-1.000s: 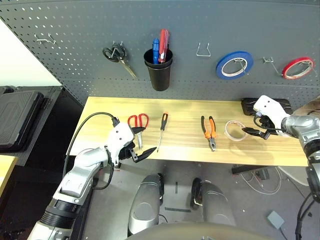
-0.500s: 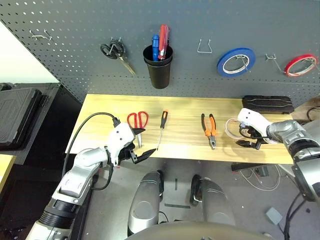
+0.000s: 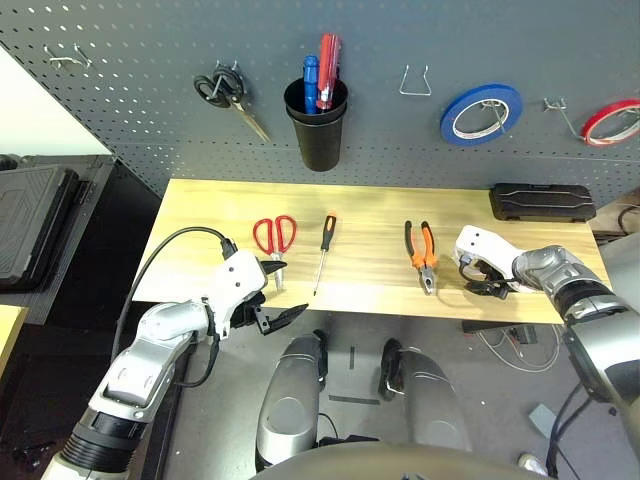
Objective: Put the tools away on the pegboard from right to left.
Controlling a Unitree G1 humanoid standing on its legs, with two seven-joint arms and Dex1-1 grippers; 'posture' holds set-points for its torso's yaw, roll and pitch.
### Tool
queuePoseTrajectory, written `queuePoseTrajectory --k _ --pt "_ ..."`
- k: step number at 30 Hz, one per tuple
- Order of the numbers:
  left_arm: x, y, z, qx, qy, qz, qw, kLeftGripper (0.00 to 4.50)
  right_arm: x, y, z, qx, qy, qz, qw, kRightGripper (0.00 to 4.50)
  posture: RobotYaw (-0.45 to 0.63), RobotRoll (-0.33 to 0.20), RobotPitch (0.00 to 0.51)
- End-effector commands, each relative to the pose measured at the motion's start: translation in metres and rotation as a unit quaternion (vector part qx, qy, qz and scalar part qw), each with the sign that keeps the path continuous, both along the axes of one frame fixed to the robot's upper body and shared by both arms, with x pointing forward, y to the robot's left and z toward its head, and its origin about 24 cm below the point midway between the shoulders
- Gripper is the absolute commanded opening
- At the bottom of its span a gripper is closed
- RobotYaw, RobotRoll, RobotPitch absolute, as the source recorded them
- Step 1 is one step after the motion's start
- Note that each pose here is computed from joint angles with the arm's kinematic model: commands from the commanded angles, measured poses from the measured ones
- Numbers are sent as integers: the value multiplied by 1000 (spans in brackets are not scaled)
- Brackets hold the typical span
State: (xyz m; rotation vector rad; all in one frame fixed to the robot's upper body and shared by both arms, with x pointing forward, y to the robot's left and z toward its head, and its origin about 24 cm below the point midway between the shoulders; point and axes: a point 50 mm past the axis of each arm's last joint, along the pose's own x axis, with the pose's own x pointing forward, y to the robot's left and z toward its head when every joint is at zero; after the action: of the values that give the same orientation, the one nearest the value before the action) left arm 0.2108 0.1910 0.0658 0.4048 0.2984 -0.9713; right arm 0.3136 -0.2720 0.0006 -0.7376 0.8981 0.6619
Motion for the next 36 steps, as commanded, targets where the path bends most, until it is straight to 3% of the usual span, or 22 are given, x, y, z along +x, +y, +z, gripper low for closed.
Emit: queuePoseTrajectory --k 1,2,16,24,36 --pt "-4 -1 1 2 4 -6 1000 4500 -8 -1 -11 -12 16 -6 1000 396 342 0 272" --pt "-4 -1 1 1 4 -6 1000 4500 -7 -1 -10 -13 12 -6 1000 27 342 0 272" --pt "9 -12 13 -53 -28 -25 998 4500 -3 -36 14 -9 -180 -102 978 27 297 0 209" --pt "13 -20 40 -142 -77 -38 986 4500 -24 -44 14 32 -327 -124 936 27 298 0 165" --pt "14 -30 75 -200 -171 -69 962 4500 -52 -49 16 68 -431 -123 891 27 290 0 144"
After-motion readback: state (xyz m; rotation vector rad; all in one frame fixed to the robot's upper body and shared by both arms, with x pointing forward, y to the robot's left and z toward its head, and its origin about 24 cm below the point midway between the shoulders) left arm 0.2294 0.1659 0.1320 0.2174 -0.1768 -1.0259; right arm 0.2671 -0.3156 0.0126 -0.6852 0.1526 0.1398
